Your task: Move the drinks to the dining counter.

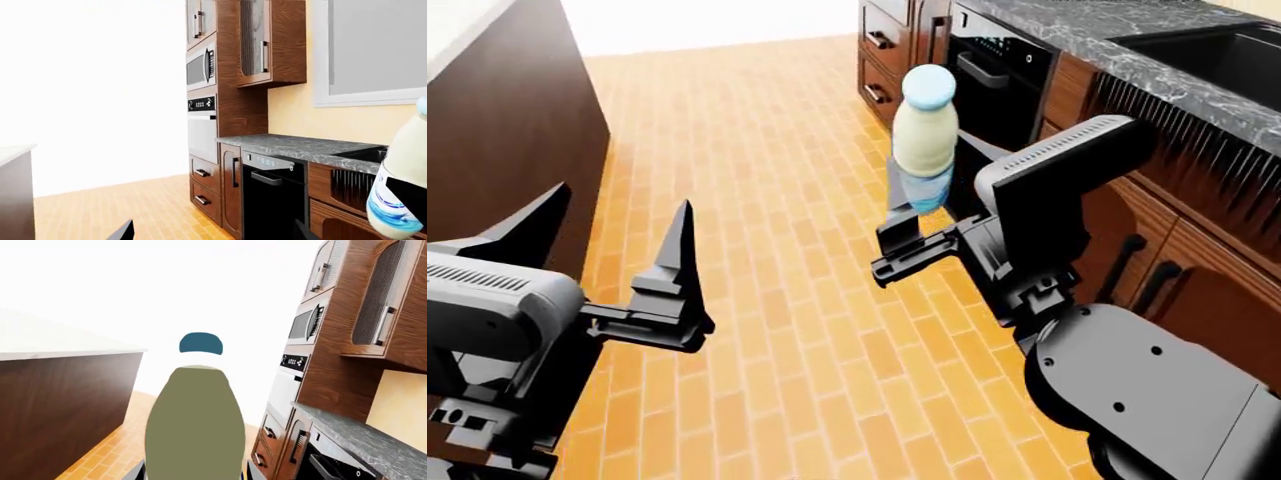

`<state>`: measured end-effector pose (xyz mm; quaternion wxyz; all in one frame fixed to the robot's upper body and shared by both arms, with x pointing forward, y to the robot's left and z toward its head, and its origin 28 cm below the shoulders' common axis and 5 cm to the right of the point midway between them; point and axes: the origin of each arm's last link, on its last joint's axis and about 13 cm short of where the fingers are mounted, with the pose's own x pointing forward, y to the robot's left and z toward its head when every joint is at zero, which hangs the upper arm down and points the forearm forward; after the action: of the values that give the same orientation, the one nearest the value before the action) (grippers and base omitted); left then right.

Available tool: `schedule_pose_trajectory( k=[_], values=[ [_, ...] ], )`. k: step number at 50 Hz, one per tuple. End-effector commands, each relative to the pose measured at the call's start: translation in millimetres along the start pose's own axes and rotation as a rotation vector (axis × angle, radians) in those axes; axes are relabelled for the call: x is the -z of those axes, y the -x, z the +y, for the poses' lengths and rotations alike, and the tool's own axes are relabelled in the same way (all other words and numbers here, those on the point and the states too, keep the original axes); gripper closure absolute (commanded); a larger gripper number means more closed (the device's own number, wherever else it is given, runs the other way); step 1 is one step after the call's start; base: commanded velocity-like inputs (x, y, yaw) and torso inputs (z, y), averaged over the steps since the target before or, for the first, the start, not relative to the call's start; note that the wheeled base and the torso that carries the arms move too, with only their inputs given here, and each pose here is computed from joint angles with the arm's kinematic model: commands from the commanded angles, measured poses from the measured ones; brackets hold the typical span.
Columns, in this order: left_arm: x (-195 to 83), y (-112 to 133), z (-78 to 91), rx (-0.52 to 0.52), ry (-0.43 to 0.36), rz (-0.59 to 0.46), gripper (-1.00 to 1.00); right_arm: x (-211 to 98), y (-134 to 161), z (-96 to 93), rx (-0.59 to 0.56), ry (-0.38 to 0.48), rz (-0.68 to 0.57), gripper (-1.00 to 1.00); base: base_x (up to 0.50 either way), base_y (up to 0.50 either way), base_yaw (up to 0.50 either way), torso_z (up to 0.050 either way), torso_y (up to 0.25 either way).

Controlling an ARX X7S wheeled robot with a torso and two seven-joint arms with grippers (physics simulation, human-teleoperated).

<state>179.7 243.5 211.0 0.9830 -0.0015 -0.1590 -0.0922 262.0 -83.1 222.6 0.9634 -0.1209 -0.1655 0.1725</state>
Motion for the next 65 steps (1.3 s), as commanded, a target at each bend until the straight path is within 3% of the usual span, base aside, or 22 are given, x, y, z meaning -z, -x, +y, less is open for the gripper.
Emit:
schedule_pose_trajectory(
  k=[1, 49, 58, 61, 62, 65],
  values=[
    [0.2, 0.1, 0.1, 0.002, 0.001, 0.001, -1.0, -2.8, -1.2, -2.3, 0.014, 0.024, -0.022, 1.0, 0.0, 0.0, 0.5, 0.0, 0.0],
    [1.5, -1.0, -0.9, 0.003, 0.0, 0.005, -1.0, -0.5, 0.0, -2.7, 0.026, 0.035, -0.011, 1.0, 0.0, 0.0, 0.5, 0.0, 0.001],
    [1.4, -1.2, -0.9, 0.003, 0.001, 0.004, -1.0, -3.3, 1.7, -0.6, -0.014, 0.016, -0.008, 1.0, -0.06, 0.0, 0.44, 0.0, 0.0],
    [1.7, -1.2, -1.0, 0.004, -0.001, 0.005, -1.0, -4.1, -1.5, -5.7, 0.053, -0.026, -0.024, 1.0, -0.5, -0.03, 0.0, 0.0, 0.0],
    [1.2, -1.1, -0.5, 0.002, 0.001, 0.004, -1.0, -4.0, -3.0, -8.8, 0.069, -0.074, -0.013, 1.0, 0.0, 0.0, 0.0, 0.0, 0.0],
    [1.4, -1.2, -0.3, 0.002, 0.002, 0.004, -1.0, -3.0, -2.5, -7.9, 0.072, -0.049, -0.005, 1.0, 0.0, 0.0, 0.0, 0.0, 0.0]
  ],
)
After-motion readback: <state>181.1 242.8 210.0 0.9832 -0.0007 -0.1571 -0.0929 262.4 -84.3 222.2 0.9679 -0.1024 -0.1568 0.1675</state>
